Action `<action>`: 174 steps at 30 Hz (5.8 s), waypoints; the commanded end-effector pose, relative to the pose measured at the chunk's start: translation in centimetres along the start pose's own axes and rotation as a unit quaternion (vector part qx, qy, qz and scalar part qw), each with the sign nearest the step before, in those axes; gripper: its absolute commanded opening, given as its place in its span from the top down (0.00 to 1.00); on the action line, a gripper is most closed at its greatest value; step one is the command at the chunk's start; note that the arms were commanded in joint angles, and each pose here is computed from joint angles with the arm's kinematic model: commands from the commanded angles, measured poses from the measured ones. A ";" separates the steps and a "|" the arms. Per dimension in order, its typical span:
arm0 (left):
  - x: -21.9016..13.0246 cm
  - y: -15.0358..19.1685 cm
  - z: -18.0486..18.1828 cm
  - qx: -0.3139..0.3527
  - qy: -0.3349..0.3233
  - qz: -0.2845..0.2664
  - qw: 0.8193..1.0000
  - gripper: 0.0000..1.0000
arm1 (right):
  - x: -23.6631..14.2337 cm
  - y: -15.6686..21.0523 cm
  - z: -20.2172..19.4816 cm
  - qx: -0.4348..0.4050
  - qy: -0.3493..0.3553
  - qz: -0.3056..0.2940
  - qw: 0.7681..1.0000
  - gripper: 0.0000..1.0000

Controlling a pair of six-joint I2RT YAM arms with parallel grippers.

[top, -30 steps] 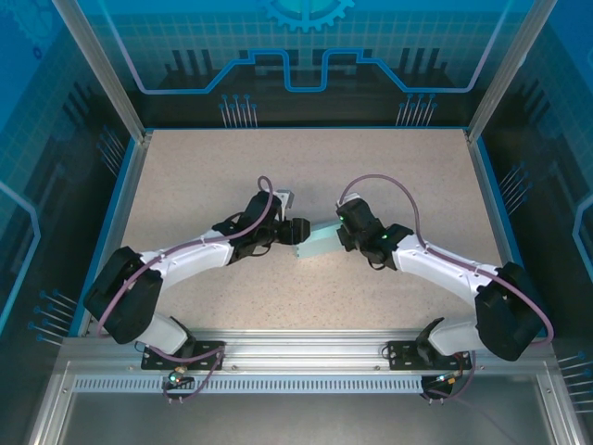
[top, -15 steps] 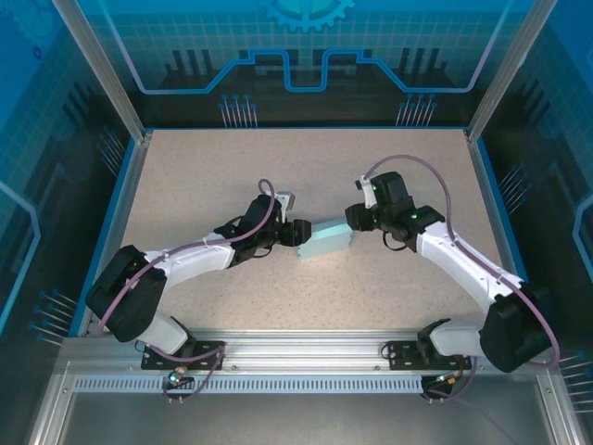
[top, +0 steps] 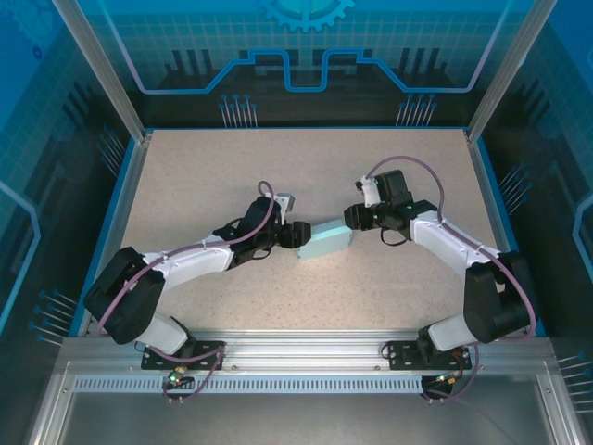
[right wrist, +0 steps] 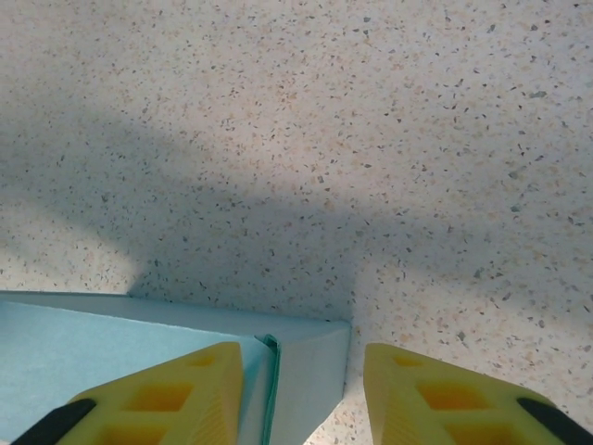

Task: Fold the paper box

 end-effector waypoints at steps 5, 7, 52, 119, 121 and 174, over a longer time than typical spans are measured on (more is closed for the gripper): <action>-1.1 1.2 0.7 -0.015 -0.020 0.028 0.999 0.29 | 1.3 5.6 -0.6 0.051 0.002 0.071 0.996 0.65; -1.3 0.7 0.4 -0.024 -0.011 0.025 0.999 0.28 | 1.4 6.2 -0.5 0.055 0.003 0.075 0.996 0.67; 0.2 3.8 6.0 -0.130 -0.050 0.069 0.988 0.65 | 1.2 8.3 0.2 0.124 -0.120 0.090 0.981 0.68; -0.3 5.9 4.4 -0.122 0.002 0.125 0.985 0.66 | 0.9 5.8 0.9 0.139 -0.158 0.046 0.976 0.67; -0.5 5.0 3.8 -0.120 0.011 0.116 0.986 0.66 | 0.5 4.7 1.1 0.136 -0.168 0.034 0.976 0.63; 4.2 -1.3 3.6 -0.107 0.020 0.073 0.991 0.63 | 5.6 2.2 -0.5 0.065 -0.139 0.012 0.988 0.60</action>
Point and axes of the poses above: each hand's point on the last joint's axis, 136 mm out from that joint toward the fingers, its own x axis out along the fingers, its own z axis along the line the jaws close on, y = z × x, the point moved 8 cm from there along -x, back along the fingers, and after that the axes turned 8 degrees about -x, right-handed, at the moved point
